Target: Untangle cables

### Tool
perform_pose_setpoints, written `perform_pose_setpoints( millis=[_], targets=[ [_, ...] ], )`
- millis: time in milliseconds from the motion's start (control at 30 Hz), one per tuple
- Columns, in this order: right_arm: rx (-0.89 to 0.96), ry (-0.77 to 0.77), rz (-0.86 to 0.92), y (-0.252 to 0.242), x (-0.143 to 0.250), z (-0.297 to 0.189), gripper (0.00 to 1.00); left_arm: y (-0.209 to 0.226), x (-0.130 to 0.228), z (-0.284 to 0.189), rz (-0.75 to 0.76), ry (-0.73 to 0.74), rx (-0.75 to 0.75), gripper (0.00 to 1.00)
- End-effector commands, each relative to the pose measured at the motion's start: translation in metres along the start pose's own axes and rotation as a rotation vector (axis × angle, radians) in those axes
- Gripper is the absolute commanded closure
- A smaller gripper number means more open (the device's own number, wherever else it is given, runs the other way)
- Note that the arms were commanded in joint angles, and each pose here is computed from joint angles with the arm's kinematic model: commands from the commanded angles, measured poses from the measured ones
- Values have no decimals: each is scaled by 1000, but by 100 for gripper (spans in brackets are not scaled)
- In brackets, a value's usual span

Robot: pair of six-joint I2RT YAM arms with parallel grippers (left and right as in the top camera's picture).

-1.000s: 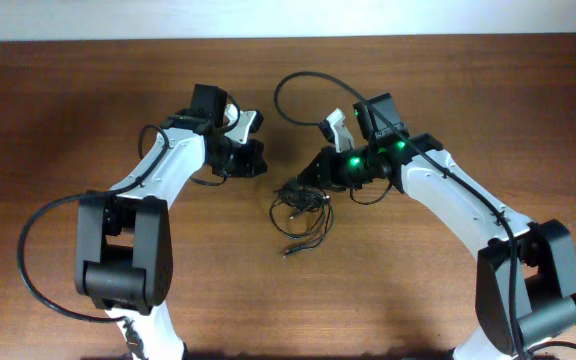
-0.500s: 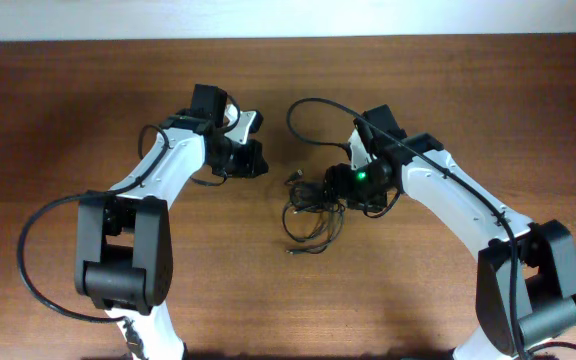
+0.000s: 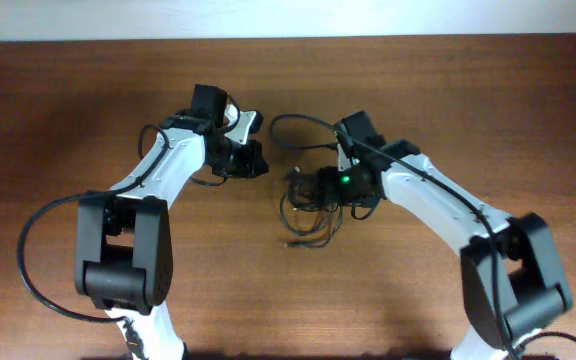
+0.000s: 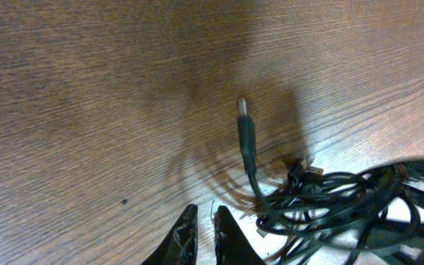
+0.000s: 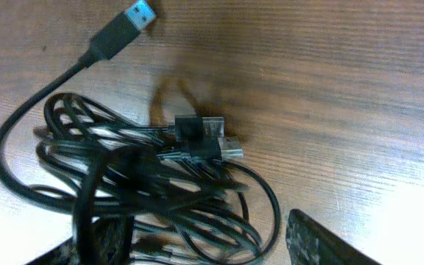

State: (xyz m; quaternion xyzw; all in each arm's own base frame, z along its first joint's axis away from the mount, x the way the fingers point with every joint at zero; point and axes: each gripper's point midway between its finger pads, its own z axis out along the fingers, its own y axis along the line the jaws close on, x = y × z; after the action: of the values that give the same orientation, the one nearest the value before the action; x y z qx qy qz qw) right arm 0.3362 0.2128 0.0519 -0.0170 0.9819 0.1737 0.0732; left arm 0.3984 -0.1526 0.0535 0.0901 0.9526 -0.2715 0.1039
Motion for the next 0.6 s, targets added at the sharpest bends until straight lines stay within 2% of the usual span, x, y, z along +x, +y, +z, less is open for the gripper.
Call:
perform_pose_setpoints(
  millis=[0,100,133,200,267,300,400,467,567],
  targets=[
    [64,-5,-30,-9,-3,35,39,-7,-7,-9,19,-29,0,91],
    [62,-10,-32,-9,-5,37,55,-10,-7,-8,25,-26,1,91],
    [61,-14,-31,-9,-6,36,55,-11,-7,-7,27,-25,2,91],
    [60,-19,-24,-11,-8,35,55,-19,-6,-7,29,-21,45,99],
    [45,-13,-16,-11,-8,35,53,-49,-3,-13,107,-17,225,99],
    [11,-2,-7,-9,-8,33,50,-53,0,-14,101,-9,245,98],
    [-121,33,67,-12,-15,24,50,-54,3,-10,37,14,217,100],
    [-177,44,96,-13,-17,20,49,-49,6,-2,-7,29,129,100],
    [-175,56,93,-14,-14,21,49,-61,15,16,-3,56,25,99]
  ],
)
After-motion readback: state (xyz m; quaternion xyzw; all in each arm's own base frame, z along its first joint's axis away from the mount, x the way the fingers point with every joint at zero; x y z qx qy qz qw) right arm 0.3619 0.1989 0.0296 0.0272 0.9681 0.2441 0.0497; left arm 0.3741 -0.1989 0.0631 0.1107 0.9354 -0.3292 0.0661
